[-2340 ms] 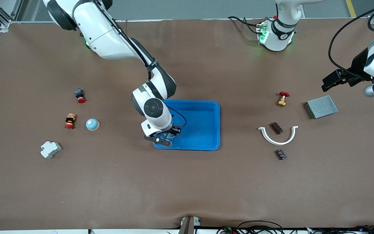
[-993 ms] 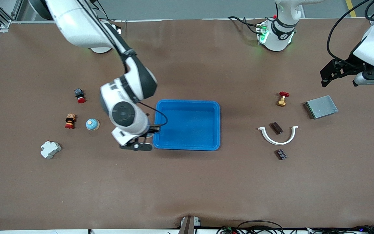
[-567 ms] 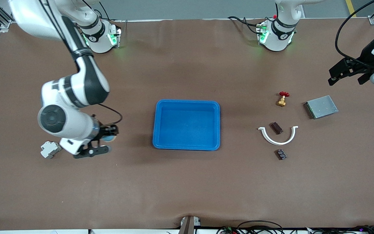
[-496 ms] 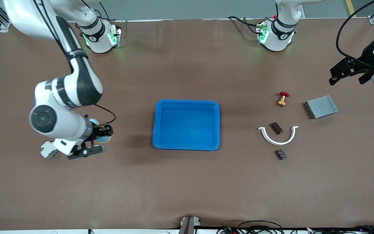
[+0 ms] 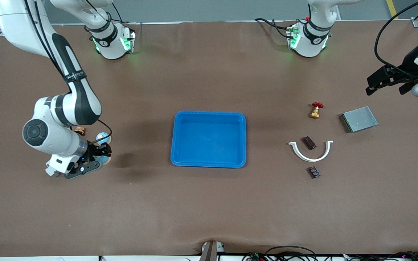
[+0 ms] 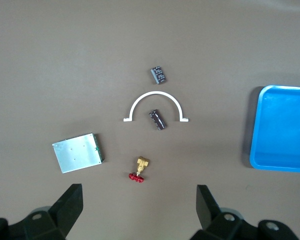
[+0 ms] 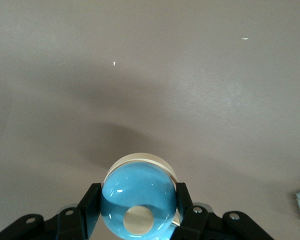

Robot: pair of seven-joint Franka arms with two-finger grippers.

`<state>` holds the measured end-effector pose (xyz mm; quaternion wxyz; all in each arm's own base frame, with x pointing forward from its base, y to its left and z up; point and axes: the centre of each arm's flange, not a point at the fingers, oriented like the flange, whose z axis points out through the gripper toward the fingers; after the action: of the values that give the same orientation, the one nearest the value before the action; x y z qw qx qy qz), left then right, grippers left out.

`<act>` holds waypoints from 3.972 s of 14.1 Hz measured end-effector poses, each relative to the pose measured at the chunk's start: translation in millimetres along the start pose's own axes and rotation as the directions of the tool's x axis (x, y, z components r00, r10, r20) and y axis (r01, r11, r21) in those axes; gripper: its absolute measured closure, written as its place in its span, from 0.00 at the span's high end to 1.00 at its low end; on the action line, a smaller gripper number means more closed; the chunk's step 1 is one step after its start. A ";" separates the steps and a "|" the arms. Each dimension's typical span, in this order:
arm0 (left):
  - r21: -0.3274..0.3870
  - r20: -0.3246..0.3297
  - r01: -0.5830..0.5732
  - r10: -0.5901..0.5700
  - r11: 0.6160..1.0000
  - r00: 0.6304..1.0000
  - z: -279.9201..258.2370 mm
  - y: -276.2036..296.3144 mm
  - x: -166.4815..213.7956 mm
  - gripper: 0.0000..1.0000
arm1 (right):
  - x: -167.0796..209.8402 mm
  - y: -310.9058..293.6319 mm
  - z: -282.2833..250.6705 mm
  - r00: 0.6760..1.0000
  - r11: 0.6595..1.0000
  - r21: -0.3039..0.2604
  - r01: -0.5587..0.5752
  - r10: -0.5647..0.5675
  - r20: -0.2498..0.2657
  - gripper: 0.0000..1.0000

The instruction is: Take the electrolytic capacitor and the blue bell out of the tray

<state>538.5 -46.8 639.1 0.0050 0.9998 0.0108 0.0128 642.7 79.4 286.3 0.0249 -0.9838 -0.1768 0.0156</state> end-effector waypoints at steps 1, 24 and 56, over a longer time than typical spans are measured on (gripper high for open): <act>0.006 0.002 -0.002 0.002 1.000 1.000 0.1 0.2 -0.3 1.00 | -1.4 -2.9 3.8 1.000 1.000 0.017 -0.009 0.009 0.003 0.65; 0.011 0.003 -0.019 0.019 1.000 1.000 -0.9 8.4 -1.4 1.00 | -33.6 -65.7 95.1 0.995 1.000 0.021 0.002 -0.004 0.097 0.65; 0.011 0.006 -0.018 0.017 1.000 1.000 0.7 7.6 -0.3 1.00 | -35.7 -112.4 -234.2 0.919 0.967 -0.058 -0.247 0.253 0.302 1.00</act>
<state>538.4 -54.4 638.4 -0.0007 1.0000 0.0021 0.0097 579.5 161.9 527.0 -0.0140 -0.9840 -0.0516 0.1697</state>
